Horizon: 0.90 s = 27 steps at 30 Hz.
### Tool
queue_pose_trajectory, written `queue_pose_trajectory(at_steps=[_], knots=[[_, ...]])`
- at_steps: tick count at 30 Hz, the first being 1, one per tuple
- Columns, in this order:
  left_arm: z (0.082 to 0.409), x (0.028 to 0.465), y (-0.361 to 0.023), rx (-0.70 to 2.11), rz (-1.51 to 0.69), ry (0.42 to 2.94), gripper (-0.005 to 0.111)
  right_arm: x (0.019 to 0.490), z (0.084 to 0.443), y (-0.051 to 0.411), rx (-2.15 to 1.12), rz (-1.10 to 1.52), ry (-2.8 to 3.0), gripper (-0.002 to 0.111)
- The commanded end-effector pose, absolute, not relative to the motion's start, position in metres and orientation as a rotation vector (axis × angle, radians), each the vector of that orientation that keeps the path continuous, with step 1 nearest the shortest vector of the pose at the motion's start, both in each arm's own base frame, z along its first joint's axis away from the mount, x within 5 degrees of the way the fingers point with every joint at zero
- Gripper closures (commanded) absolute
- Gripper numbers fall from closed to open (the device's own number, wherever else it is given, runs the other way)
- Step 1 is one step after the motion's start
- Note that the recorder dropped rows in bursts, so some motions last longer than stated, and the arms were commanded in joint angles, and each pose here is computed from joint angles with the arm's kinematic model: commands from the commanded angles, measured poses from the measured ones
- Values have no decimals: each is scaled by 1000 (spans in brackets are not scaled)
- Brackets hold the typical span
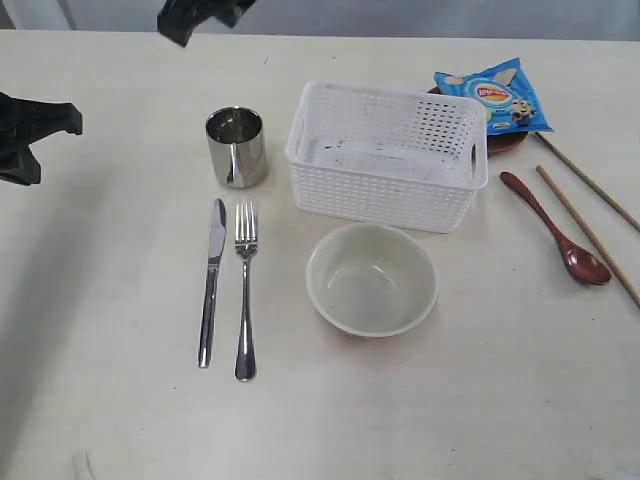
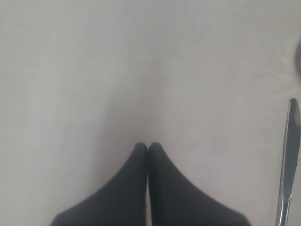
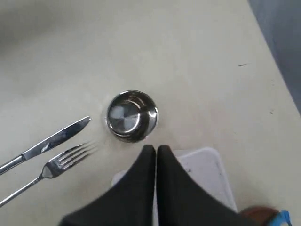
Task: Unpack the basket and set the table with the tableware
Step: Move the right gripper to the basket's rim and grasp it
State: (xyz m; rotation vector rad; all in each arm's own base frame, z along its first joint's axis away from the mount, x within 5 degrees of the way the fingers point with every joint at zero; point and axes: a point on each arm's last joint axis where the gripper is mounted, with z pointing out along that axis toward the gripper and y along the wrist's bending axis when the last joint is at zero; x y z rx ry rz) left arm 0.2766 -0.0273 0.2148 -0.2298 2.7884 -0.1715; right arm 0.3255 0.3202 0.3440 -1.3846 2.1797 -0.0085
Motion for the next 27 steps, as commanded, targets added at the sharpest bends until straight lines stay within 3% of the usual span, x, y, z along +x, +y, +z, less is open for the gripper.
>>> queue_pose_trajectory(at_steps=[1,6,11,18,27], knots=[[213,275,-32,-226,-235,2795,107,334,364,271,-1209,-42,2274,108],[214,275,-34,-214,-257,2794,107,337,346,199,-1065,-49,2487,109],[214,274,-41,-180,-263,2798,107,320,312,161,-1040,53,2601,109],[209,269,-52,-88,-255,2812,107,301,257,150,-1155,30,2686,109],[209,270,-53,-82,-257,2803,107,300,252,151,-1202,44,2676,108]])
